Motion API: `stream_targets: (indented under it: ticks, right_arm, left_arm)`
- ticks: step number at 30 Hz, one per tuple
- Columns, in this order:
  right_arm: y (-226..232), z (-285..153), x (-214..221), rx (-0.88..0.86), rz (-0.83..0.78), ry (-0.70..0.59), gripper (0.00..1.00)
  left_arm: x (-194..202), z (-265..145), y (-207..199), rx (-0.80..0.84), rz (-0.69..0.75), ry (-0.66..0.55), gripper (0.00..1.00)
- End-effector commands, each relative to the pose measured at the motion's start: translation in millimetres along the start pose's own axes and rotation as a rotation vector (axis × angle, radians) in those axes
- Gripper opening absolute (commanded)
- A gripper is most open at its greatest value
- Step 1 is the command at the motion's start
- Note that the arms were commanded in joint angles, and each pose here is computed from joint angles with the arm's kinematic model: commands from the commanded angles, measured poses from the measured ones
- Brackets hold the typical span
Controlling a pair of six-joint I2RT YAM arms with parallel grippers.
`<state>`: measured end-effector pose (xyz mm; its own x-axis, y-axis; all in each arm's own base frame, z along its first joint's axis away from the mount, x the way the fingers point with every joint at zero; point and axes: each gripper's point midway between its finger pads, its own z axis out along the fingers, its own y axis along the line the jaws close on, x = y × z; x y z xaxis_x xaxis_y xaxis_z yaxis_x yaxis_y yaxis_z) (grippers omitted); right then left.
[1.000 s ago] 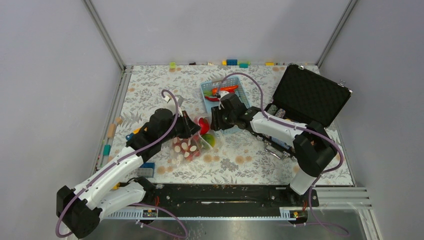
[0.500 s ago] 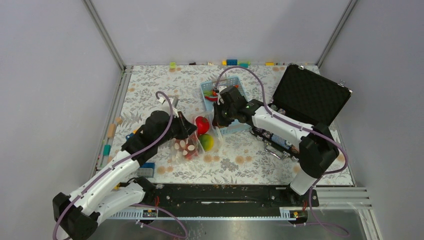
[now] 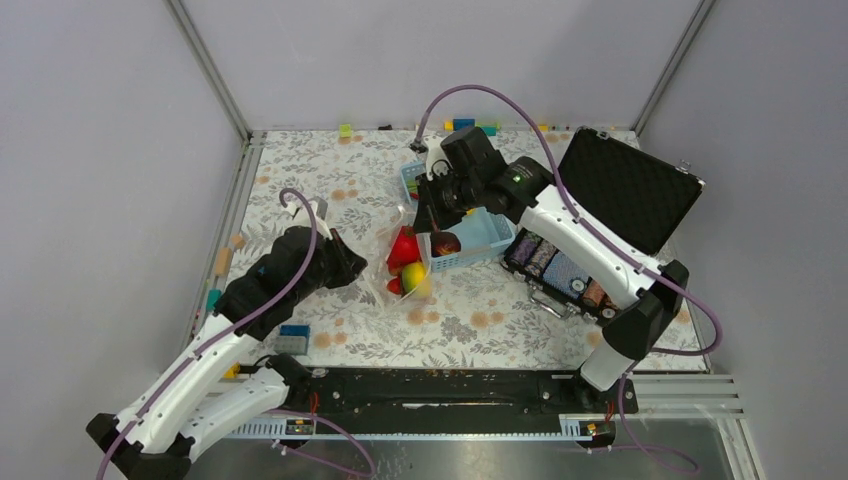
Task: Place the food in the zip-top bag and seal the zipper
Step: Adjust the zipper food storage bag at the center of the board.
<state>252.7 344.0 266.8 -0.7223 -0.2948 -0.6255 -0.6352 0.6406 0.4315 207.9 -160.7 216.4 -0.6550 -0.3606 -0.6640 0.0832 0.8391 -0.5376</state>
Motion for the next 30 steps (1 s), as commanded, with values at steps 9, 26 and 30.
stream_targets:
  ticks: [9, 26, 30]
  right_arm:
    - [26.1, 22.1, -5.5, -0.129, 0.011, 0.054, 0.0]
    - [18.6, 30.7, -18.6, -0.087, 0.001, 0.012, 0.0]
    - [19.9, 29.9, -21.3, -0.091, -0.008, 0.005, 0.0]
  left_arm:
    - [-13.0, -6.1, -5.9, -0.041, 0.03, 0.019, 0.5]
    - [-20.2, 18.1, -34.1, 0.007, 0.09, 0.096, 0.33]
    - [-23.3, 16.3, -36.3, -0.003, 0.108, 0.108, 0.39]
